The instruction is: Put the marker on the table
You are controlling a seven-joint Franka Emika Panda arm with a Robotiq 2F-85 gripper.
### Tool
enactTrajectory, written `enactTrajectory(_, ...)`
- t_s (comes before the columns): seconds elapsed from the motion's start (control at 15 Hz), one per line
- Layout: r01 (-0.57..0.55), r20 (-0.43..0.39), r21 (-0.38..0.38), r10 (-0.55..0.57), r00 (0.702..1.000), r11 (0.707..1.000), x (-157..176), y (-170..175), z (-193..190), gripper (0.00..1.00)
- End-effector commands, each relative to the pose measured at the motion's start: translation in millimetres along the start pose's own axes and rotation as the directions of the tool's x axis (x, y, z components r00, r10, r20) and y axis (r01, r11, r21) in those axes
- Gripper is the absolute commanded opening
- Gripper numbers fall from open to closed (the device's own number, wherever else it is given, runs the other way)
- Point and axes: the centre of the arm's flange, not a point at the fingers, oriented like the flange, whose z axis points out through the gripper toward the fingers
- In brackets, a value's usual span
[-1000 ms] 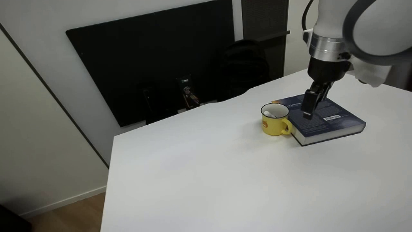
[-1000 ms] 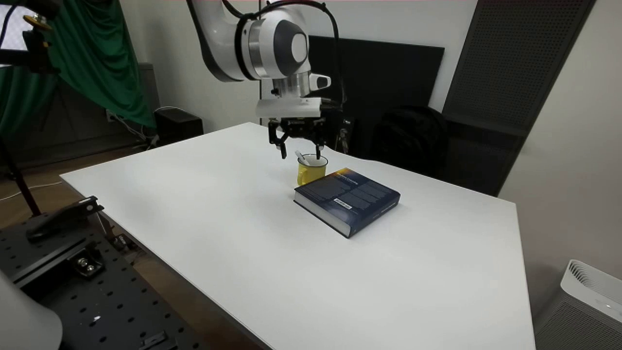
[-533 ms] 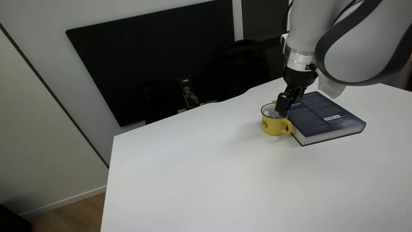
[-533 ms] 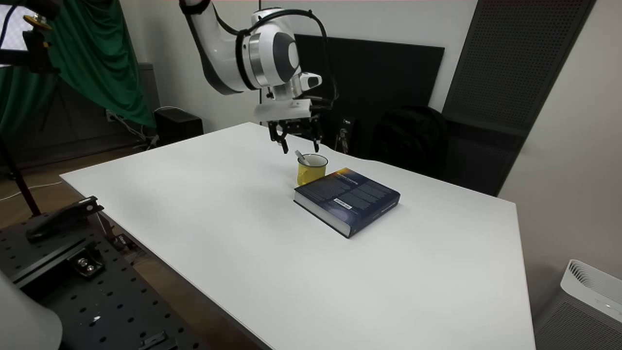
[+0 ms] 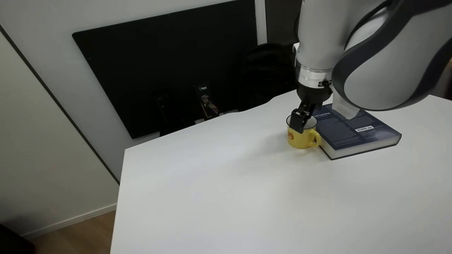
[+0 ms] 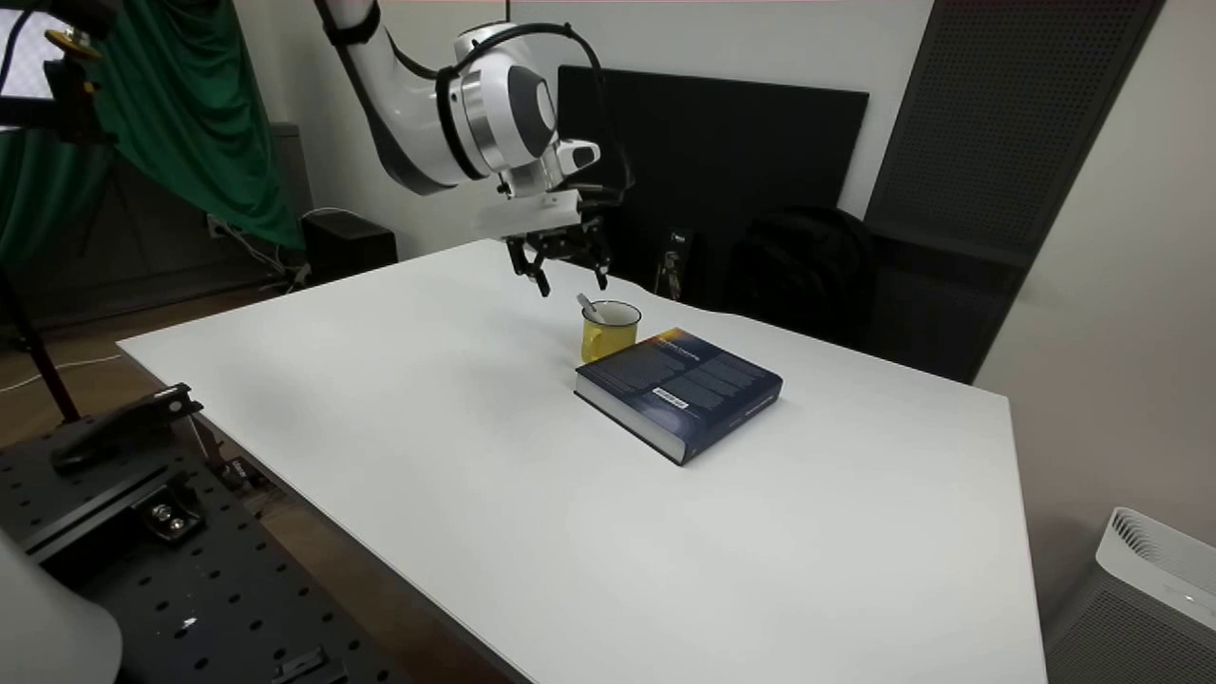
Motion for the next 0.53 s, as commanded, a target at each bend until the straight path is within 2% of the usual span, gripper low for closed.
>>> enactTrajectory(0.0,-0.002,0.006,-0.001,0.002,1.0,1.0,-0.6,-0.4,0.4,1.0)
enactTrajectory(0.47,-0.006,0.01,-0.002,0.006,1.0,1.0,-1.1,0.5,0.9,1.0)
